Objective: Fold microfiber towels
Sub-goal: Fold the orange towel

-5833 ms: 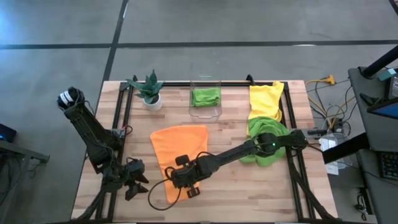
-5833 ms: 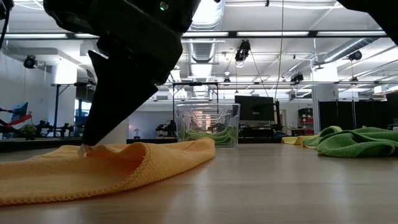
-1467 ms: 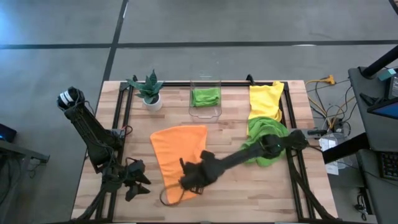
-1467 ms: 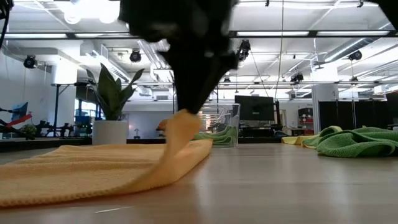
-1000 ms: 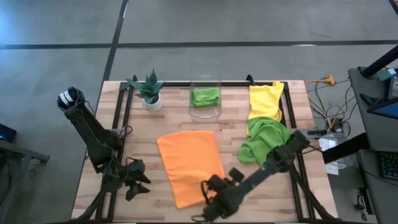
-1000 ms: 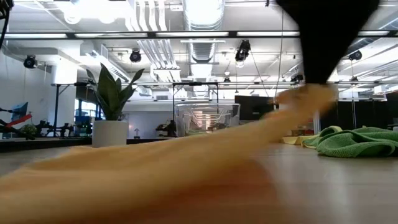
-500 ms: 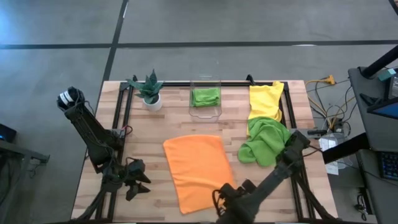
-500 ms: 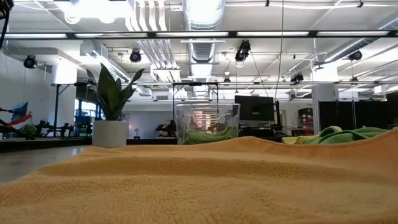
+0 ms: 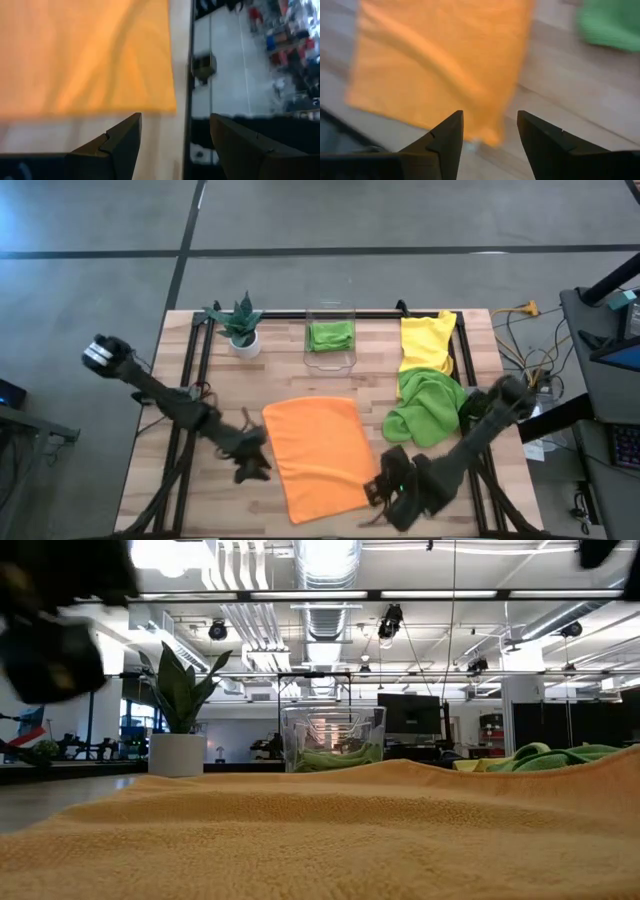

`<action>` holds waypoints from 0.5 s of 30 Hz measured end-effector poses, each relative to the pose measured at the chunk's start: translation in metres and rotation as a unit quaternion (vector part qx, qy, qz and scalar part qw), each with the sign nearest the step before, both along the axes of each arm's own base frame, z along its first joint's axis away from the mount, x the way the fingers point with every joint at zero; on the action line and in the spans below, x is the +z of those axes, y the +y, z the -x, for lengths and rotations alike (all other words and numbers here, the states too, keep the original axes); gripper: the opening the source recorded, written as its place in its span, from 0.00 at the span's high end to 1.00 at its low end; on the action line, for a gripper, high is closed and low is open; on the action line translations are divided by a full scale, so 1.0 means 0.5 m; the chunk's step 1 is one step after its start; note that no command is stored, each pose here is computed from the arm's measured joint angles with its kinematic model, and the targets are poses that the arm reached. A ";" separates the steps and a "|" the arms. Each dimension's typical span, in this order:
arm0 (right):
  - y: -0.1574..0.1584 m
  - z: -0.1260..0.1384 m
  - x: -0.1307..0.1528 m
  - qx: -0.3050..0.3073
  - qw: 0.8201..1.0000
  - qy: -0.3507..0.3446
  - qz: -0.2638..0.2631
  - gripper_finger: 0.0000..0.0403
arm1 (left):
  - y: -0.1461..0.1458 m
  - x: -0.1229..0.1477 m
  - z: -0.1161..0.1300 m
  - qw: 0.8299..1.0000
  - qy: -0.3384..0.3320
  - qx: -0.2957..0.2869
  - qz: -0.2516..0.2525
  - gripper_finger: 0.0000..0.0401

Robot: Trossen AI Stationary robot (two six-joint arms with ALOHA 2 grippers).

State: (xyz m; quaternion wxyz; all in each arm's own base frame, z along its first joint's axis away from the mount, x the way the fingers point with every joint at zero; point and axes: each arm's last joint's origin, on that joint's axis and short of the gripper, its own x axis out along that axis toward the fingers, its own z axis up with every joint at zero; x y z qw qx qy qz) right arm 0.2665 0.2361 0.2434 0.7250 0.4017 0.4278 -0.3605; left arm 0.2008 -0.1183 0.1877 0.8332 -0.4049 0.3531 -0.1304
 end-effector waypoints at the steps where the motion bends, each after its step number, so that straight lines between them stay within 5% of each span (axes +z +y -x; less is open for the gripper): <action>1: -0.016 -0.001 -0.009 0.001 1.000 -0.024 -0.018 0.55 | 0.013 -0.011 -0.018 1.000 0.001 0.014 -0.004 0.46; 6: -0.113 0.009 -0.051 -0.020 0.995 -0.094 -0.029 0.56 | 0.053 -0.062 -0.089 0.997 0.036 0.058 -0.043 0.46; 12: -0.246 0.028 -0.080 -0.094 0.992 -0.087 -0.008 0.58 | 0.033 -0.134 -0.137 0.993 0.114 -0.020 -0.022 0.46; 15: -0.300 0.025 -0.073 -0.082 0.991 -0.107 0.004 0.59 | 0.033 -0.171 -0.135 0.983 0.173 -0.052 -0.014 0.46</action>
